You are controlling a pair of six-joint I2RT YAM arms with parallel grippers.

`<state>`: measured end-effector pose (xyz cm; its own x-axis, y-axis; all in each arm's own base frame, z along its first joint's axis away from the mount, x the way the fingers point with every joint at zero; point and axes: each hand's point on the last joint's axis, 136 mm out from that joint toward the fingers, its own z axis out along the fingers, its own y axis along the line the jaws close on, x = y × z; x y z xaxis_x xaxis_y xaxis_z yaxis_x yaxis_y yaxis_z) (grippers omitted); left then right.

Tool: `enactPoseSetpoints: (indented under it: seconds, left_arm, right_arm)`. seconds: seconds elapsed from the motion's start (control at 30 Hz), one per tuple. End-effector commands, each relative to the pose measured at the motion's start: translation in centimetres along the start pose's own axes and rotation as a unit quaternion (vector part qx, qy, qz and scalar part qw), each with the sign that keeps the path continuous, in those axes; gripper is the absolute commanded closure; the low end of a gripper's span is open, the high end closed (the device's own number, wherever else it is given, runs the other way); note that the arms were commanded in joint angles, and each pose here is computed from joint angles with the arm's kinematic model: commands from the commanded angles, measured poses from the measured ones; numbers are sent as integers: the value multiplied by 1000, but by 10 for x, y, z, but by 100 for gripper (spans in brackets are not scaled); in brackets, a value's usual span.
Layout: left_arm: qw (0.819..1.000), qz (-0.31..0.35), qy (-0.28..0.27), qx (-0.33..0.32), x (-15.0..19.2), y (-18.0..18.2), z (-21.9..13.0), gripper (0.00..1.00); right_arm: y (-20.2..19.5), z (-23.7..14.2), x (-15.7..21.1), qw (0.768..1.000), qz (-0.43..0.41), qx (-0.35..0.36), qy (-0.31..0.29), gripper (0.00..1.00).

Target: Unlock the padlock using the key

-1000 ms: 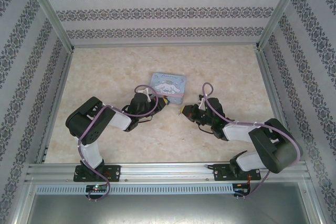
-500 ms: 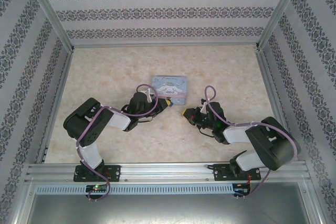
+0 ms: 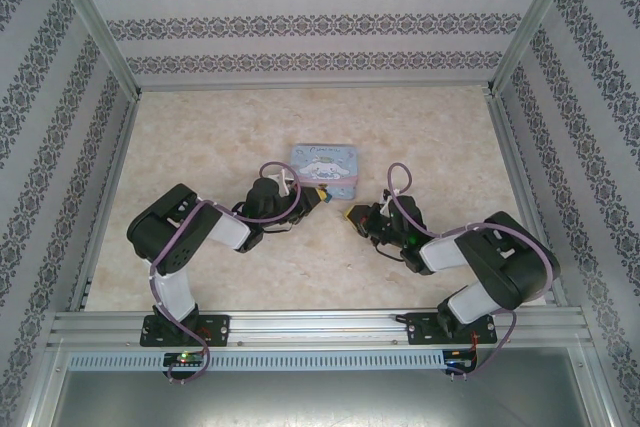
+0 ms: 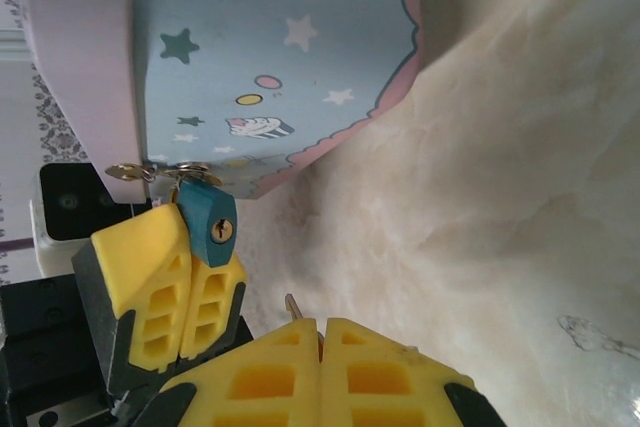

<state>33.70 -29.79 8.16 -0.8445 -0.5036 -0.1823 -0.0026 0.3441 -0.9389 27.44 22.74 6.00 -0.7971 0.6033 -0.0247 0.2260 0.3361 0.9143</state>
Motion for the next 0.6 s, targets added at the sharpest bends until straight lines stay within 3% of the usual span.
enactPoseSetpoints:
  seconds: [0.0, 0.57]
  left_arm:
    - [999, 9, -2, 45, 1, -22, 0, 100]
    - [999, 7, -5, 47, 3, -20, -3, 100]
  right_arm:
    - [19, 5, -7, 999, 7, -32, -21, 100]
    - [24, 15, -13, 998, 23, -37, -44, 100]
